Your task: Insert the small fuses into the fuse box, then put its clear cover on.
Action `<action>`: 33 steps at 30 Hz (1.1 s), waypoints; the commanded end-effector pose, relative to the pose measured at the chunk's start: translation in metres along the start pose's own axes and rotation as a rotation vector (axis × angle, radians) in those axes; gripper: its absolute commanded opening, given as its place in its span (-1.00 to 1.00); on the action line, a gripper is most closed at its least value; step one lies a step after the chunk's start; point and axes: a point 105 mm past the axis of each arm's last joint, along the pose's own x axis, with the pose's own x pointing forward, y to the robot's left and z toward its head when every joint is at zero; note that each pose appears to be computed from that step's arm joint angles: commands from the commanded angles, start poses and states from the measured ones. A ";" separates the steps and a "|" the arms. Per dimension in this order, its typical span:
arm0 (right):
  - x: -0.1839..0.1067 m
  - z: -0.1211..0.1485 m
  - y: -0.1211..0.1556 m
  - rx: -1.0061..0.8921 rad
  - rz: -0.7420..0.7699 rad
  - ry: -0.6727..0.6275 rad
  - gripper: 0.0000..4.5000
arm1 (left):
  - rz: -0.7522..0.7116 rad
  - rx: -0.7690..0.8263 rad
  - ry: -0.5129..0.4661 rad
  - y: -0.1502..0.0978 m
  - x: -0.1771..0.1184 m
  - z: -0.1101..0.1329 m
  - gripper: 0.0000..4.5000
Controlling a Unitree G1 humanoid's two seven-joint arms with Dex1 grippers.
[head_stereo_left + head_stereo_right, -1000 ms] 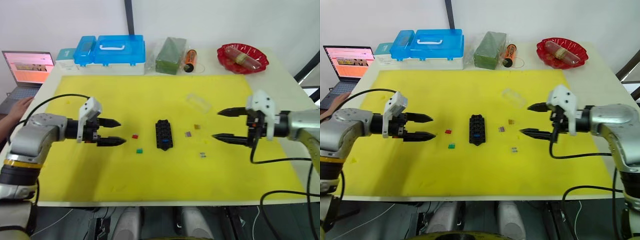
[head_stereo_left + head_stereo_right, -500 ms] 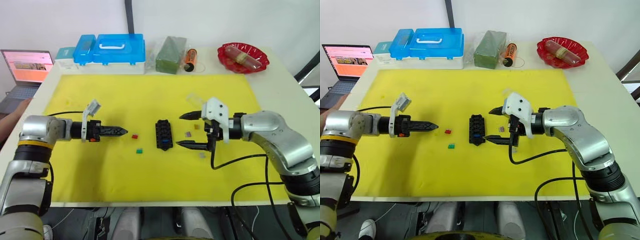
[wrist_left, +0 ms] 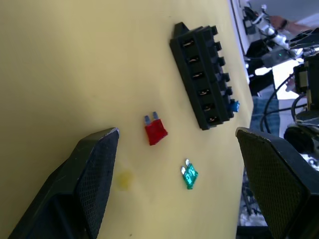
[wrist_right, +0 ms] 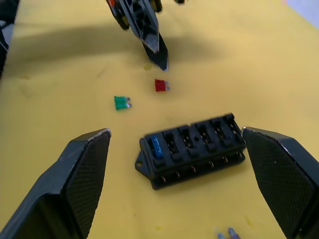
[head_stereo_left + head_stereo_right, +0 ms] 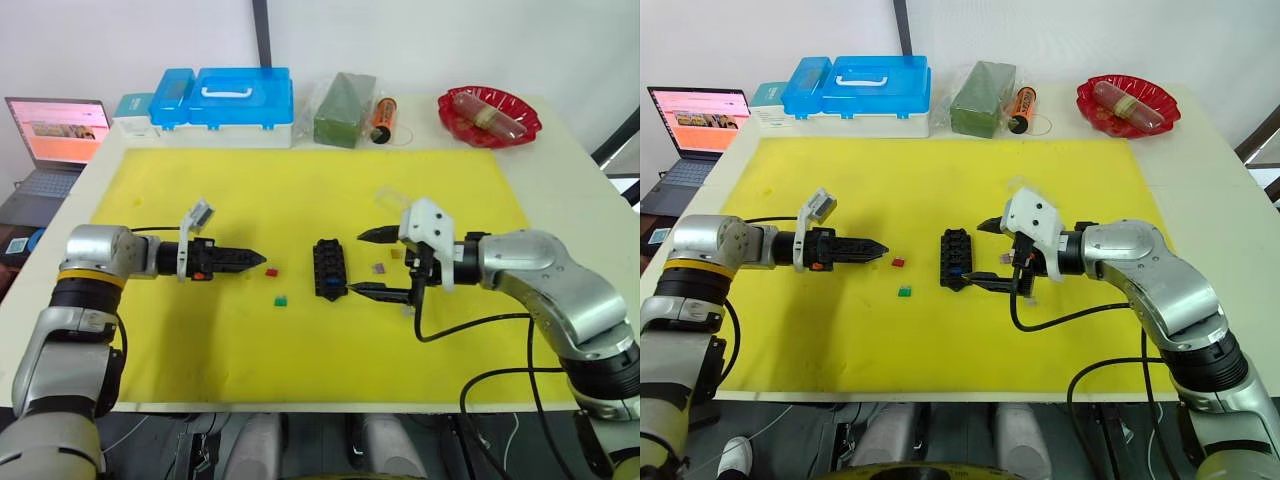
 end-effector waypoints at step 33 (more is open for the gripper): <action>-0.016 0.014 -0.004 -0.060 -0.031 0.003 1.00 | 0.008 -0.009 0.079 0.012 0.027 -0.015 0.17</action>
